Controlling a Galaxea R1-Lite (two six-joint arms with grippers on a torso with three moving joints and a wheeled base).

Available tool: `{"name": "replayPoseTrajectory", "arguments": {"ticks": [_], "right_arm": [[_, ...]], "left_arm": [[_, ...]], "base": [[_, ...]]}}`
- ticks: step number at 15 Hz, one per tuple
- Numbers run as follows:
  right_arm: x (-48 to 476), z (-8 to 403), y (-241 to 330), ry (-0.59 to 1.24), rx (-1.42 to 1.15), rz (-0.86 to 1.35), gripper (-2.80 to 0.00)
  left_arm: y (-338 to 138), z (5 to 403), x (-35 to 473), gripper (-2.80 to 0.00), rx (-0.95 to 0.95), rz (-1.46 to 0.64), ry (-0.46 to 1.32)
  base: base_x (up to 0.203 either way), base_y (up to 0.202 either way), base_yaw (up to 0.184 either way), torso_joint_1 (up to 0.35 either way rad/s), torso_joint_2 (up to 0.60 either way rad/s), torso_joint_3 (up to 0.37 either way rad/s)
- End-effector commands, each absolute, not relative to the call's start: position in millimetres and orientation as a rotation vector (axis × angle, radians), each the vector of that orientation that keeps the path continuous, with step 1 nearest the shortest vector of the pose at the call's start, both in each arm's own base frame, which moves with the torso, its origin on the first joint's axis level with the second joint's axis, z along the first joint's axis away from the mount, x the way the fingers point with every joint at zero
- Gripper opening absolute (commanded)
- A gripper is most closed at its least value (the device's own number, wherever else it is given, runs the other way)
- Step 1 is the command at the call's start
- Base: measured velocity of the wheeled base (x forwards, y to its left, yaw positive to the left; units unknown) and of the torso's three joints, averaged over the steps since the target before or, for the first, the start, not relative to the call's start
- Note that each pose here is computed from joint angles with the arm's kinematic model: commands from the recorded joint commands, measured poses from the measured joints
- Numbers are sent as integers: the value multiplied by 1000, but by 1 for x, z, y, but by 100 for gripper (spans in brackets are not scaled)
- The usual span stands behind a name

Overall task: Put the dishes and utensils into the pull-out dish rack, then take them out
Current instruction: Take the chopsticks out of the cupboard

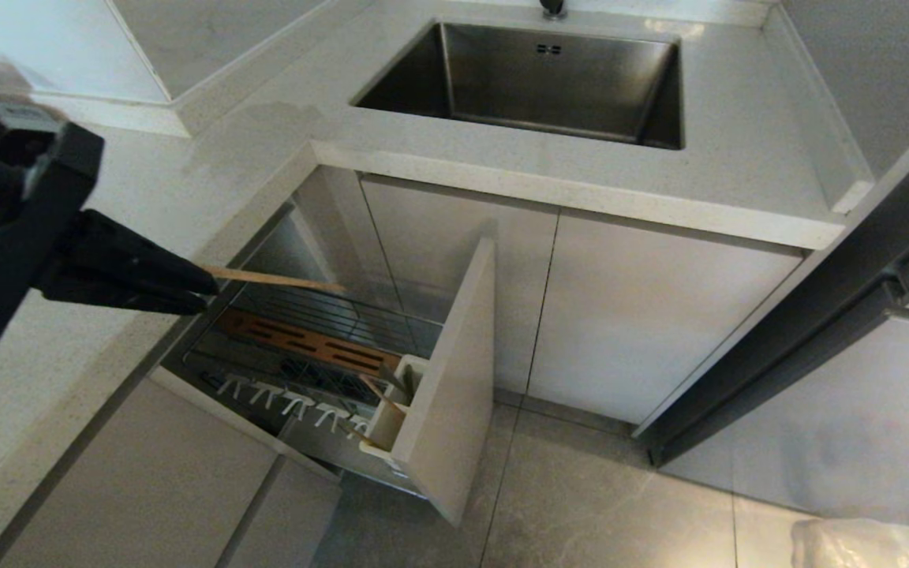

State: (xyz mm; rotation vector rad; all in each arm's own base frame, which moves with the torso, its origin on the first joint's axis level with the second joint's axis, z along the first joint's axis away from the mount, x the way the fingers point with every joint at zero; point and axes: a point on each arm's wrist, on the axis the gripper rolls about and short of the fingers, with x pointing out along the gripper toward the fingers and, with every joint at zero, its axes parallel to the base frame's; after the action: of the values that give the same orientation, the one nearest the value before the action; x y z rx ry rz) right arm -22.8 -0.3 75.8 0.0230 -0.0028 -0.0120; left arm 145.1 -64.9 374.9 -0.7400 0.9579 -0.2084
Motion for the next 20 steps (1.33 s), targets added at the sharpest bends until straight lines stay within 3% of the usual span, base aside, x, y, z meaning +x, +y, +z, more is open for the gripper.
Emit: {"name": "replayPoseTrajectory", "arguments": {"ticks": [1,5,11,20], "right_arm": [[-23,76,0,-2,23,-12,-280],[-23,76,0,-2,23,-12,-280],[-23,76,0,-2,23,-12,-280],[-23,76,0,-3,23,-12,-280]], "left_arm": [[-56,387,124,-280,-755,-235,888],[-44,402,105,-280,-755,-188,695],[-35,412,110,-280,-738,58,439],[2,382,231,-280,-663,544,334]], "base": [[0,0,0,0,0,0],[0,0,0,0,0,0],[0,0,0,0,0,0],[0,0,0,0,0,0]]}}
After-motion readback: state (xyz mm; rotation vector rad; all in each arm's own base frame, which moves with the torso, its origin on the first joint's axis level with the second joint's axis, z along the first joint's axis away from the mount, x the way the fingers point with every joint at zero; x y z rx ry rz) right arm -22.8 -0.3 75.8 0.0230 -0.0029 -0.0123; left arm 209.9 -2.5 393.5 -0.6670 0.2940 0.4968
